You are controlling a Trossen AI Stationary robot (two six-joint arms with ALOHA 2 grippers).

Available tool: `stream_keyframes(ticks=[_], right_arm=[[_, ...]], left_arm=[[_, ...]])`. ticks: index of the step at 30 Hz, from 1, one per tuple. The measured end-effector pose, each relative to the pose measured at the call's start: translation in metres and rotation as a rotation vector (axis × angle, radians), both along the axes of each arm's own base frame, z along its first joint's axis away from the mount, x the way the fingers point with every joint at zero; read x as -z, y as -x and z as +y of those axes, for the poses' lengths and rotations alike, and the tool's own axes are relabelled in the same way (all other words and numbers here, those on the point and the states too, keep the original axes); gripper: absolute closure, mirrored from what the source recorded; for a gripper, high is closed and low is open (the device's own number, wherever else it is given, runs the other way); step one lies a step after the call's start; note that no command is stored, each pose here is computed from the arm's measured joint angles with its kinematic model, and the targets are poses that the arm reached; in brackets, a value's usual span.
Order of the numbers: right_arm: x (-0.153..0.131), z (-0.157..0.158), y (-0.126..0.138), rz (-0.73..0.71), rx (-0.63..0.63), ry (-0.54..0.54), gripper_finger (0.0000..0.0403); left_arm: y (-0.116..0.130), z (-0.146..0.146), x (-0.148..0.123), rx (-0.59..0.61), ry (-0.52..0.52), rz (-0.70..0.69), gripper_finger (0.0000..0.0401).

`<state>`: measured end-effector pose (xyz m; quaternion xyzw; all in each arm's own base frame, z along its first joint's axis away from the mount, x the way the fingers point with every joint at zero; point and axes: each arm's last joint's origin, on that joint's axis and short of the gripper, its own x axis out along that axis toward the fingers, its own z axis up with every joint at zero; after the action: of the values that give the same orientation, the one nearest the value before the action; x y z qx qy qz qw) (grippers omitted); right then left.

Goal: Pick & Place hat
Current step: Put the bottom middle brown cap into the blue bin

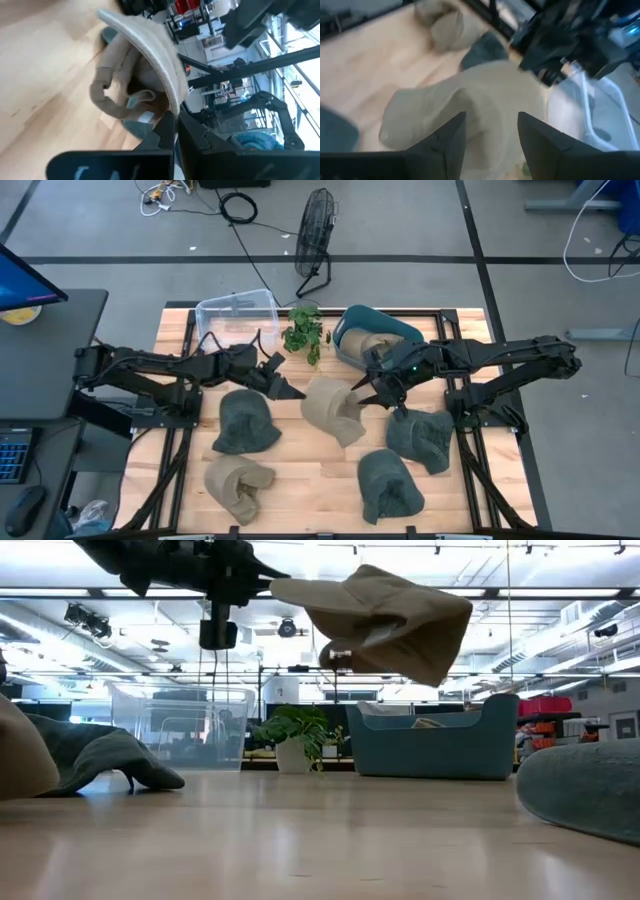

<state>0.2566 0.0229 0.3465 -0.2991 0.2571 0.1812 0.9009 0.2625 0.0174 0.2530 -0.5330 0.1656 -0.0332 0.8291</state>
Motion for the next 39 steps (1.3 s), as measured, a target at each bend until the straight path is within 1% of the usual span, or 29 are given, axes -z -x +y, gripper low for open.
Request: stream_keyframes(ticks=[3,5,8,16,18,22,25,28,32,33,35,37,39], right_arm=[[0.005,-0.001,0.002,0.043,-0.022,0.061,0.0223],[0.009,0.000,-0.002,0.058,-0.046,0.094,0.0223],[0.018,0.000,-0.011,0.084,-0.068,0.153,0.0223],[0.040,-0.002,-0.046,0.058,-0.065,0.418,0.0223],[0.043,-0.003,-0.050,0.052,-0.057,0.458,0.0223],[0.047,-0.003,-0.055,0.051,-0.077,0.481,0.0226],[0.047,-0.004,-0.055,0.053,-0.087,0.494,0.0248],[0.047,-0.004,-0.055,0.054,-0.078,0.482,0.0296],[0.049,-0.004,-0.054,0.076,-0.050,0.443,0.0381],[0.049,-0.004,-0.054,0.081,-0.039,0.428,0.0390],[0.049,-0.004,-0.053,0.092,-0.007,0.386,0.0388],[0.050,-0.004,-0.052,0.105,0.022,0.342,0.0384],[0.052,-0.004,-0.051,0.130,0.051,0.303,0.0391]], left_arm=[[0.001,0.002,-0.003,-0.010,-0.001,-0.015,0.0396],[0.001,0.004,-0.003,-0.015,-0.001,-0.018,0.0396],[0.000,0.004,-0.007,-0.015,-0.005,-0.061,0.0396],[0.000,0.002,-0.008,-0.011,0.018,-0.070,0.0396],[0.000,0.002,-0.008,-0.012,0.018,-0.068,0.0396],[0.000,0.002,-0.008,-0.012,0.019,-0.067,0.0396],[0.000,0.002,-0.008,-0.012,0.019,-0.067,0.0389],[0.000,0.002,-0.008,-0.015,0.012,-0.067,0.0381],[0.000,0.003,-0.007,-0.034,0.007,-0.062,0.0370],[0.000,0.003,-0.007,-0.034,0.006,-0.061,0.0365],[0.000,0.003,-0.006,-0.036,0.002,-0.055,0.0352],[0.000,0.003,-0.005,-0.029,-0.028,-0.052,0.0332],[0.000,0.003,-0.004,-0.021,-0.064,-0.046,0.0305]])
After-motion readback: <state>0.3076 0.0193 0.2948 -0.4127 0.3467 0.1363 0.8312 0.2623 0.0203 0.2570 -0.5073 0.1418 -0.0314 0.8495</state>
